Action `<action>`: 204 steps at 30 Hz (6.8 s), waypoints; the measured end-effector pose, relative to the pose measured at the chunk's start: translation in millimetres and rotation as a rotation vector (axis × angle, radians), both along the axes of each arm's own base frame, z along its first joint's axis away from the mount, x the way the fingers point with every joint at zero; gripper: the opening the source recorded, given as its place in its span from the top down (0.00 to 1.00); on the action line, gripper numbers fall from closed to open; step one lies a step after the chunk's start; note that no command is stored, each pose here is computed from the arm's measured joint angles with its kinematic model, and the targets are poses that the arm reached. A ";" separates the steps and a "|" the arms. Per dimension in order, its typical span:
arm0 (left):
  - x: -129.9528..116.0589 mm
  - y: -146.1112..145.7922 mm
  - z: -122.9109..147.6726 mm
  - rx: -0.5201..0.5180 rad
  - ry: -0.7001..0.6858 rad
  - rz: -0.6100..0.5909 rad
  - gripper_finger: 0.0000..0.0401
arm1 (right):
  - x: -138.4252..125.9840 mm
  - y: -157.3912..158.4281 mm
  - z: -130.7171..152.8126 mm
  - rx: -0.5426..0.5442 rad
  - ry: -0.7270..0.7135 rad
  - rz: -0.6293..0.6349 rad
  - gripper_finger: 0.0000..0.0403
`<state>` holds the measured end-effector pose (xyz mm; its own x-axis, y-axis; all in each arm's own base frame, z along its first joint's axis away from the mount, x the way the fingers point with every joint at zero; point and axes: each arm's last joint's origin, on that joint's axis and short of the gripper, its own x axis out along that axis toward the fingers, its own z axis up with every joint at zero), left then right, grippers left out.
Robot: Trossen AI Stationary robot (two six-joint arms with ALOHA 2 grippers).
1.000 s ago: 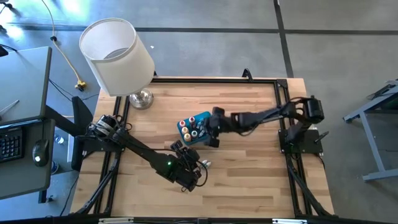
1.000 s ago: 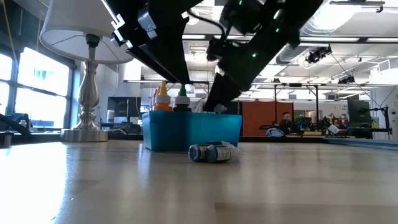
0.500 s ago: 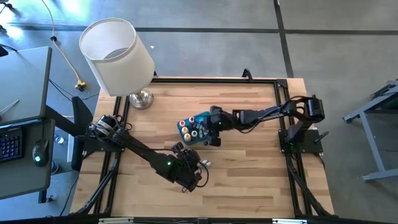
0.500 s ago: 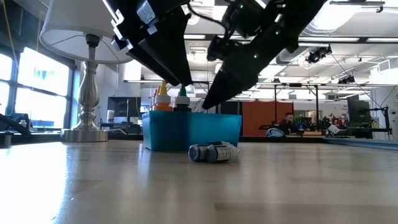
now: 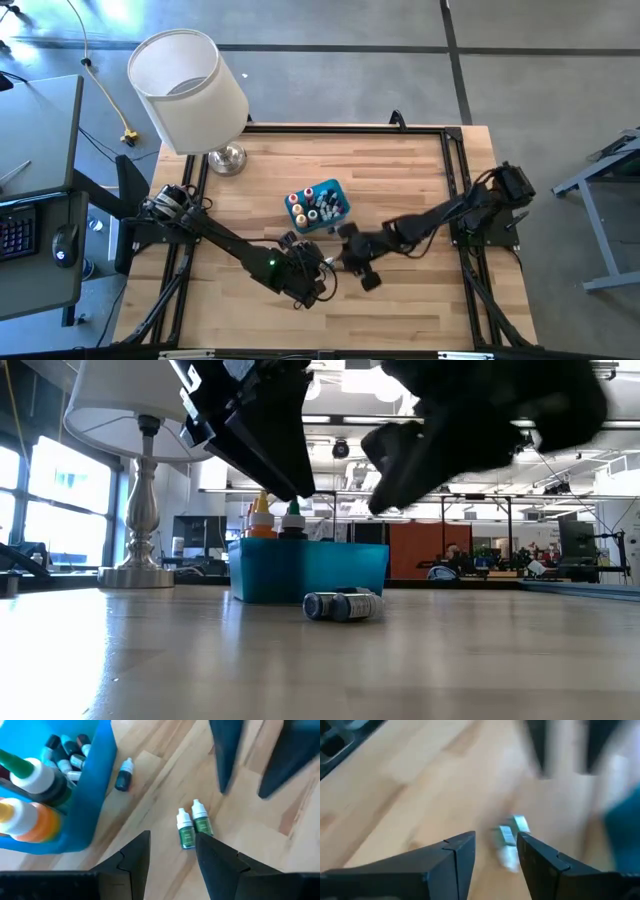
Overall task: Pick & Place food coloring
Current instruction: Put the bottom small green food coloring bottle into the bin, then put the small red food coloring bottle into the bin
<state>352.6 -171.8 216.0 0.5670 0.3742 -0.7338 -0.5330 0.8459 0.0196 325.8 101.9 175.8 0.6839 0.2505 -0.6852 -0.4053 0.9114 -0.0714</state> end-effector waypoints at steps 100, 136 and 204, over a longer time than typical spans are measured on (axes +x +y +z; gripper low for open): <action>2.6 -2.2 0.9 -0.036 -0.014 -0.024 0.62 | -12.0 -28.8 -37.5 -0.256 -0.082 -0.330 0.68; 3.9 -2.8 1.6 -0.013 -0.012 -0.061 0.62 | -3.3 -77.2 -75.0 -0.201 -0.170 -0.257 0.59; 3.9 -2.8 1.6 -0.007 -0.007 -0.071 0.62 | 14.8 -81.5 -85.5 -0.066 -0.111 -0.380 0.66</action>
<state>356.5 -174.6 217.5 0.5973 0.3278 -0.7320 -0.4715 0.8818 0.0102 340.6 20.4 90.4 0.7903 -0.0763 -0.6079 -0.0270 0.9869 -0.1591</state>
